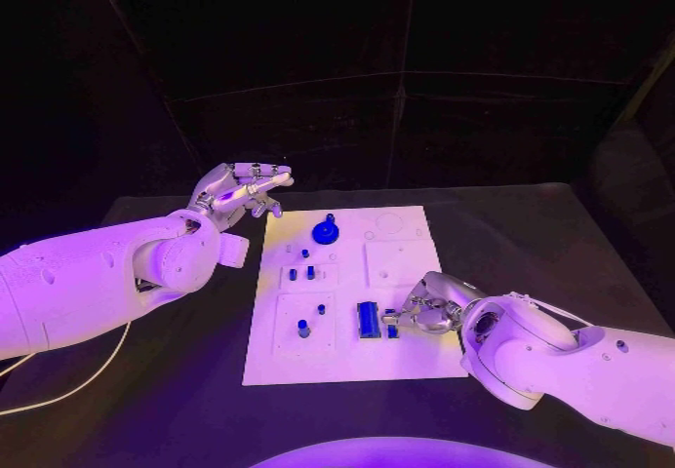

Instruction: Assemble the parts on the task board

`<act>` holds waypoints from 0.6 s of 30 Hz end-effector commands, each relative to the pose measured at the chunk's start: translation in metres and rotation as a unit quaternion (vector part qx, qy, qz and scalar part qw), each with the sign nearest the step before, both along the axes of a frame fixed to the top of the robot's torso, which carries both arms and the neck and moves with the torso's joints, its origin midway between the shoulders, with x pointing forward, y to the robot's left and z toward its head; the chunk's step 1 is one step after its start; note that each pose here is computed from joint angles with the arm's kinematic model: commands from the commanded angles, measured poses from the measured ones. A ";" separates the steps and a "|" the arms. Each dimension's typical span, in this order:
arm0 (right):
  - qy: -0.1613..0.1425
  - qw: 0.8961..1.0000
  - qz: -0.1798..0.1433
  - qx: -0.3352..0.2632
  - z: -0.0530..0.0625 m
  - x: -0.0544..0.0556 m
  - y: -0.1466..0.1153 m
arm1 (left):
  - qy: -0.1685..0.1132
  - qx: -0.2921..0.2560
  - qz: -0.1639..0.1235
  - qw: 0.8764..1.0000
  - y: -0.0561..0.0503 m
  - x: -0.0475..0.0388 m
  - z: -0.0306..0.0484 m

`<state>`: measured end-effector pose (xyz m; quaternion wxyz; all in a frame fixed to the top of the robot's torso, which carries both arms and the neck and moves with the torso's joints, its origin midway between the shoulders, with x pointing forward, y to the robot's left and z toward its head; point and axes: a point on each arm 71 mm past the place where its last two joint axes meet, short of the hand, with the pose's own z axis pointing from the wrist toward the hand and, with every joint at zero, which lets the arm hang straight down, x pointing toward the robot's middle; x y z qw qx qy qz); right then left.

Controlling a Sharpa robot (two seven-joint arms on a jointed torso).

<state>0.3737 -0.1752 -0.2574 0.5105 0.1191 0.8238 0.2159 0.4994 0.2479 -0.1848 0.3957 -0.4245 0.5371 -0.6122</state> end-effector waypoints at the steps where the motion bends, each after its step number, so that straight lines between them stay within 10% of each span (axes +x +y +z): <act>1: -0.010 1.000 0.011 -0.003 0.003 -0.002 0.001 | -0.003 -0.004 -0.004 1.000 -0.001 -0.0001 0.0016; 11: -0.031 0.991 0.037 0.125 0.012 0.001 -0.009 | -0.009 -0.006 -0.003 1.000 0.001 0.0008 0.0021; 18: -0.030 0.955 0.020 0.295 0.021 0.043 -0.035 | -0.017 -0.003 0.007 1.000 0.004 0.0064 0.0017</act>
